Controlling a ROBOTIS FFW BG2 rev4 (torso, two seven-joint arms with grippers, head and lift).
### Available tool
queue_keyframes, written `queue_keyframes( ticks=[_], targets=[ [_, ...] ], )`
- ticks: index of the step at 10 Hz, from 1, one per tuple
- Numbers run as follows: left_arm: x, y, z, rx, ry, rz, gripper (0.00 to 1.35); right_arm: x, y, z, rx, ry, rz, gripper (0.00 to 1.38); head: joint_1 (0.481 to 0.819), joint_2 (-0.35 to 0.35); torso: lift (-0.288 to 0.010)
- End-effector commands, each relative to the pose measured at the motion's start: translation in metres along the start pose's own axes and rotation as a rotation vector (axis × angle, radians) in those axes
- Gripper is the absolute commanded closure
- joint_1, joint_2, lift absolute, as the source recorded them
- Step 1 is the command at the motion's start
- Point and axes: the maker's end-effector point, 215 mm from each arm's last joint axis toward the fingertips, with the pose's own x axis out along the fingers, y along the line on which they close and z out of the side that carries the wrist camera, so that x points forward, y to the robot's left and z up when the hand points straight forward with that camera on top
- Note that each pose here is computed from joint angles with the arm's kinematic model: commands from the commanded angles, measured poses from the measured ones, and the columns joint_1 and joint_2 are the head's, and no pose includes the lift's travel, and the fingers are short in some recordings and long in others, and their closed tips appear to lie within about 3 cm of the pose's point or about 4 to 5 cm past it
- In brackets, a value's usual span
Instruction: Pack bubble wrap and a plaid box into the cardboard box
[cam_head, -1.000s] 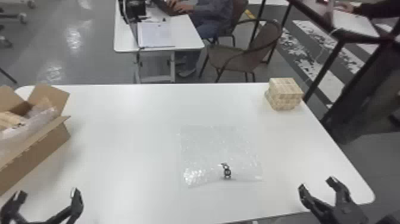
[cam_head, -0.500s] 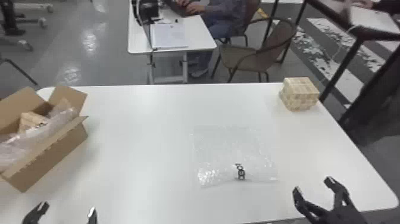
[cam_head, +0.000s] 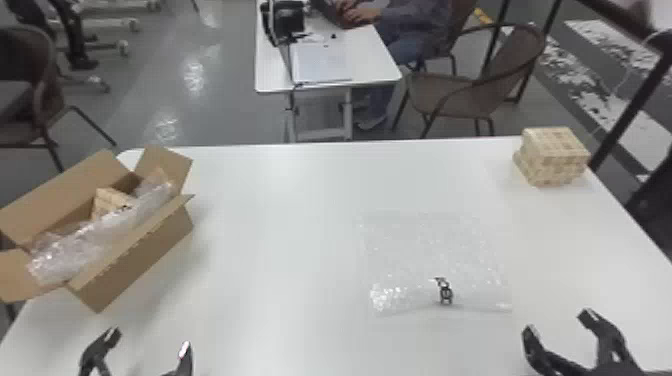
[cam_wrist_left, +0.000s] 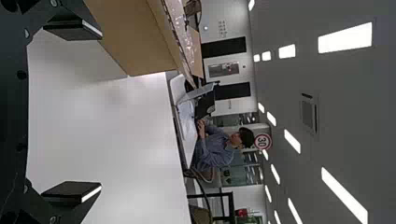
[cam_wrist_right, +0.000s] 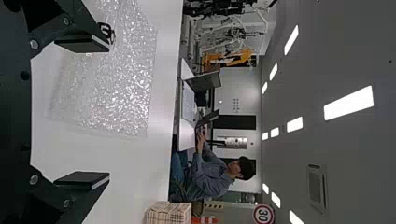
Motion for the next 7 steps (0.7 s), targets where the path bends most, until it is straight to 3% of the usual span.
queue_keyframes(
  ticks=[1, 7],
  targets=[
    [0.0008, -0.0013, 0.0006, -0.005, -0.002, 0.001, 0.16, 0.0012, 0.0012, -0.0026, 0.017, -0.002, -0.003, 0.3, 0.695, 0.022, -0.11],
    [0.0043, -0.0024, 0.0025, -0.007, -0.009, -0.005, 0.16, 0.0023, -0.0008, 0.0005, 0.026, -0.012, -0.008, 0.3, 0.695, 0.015, -0.11]
  ],
)
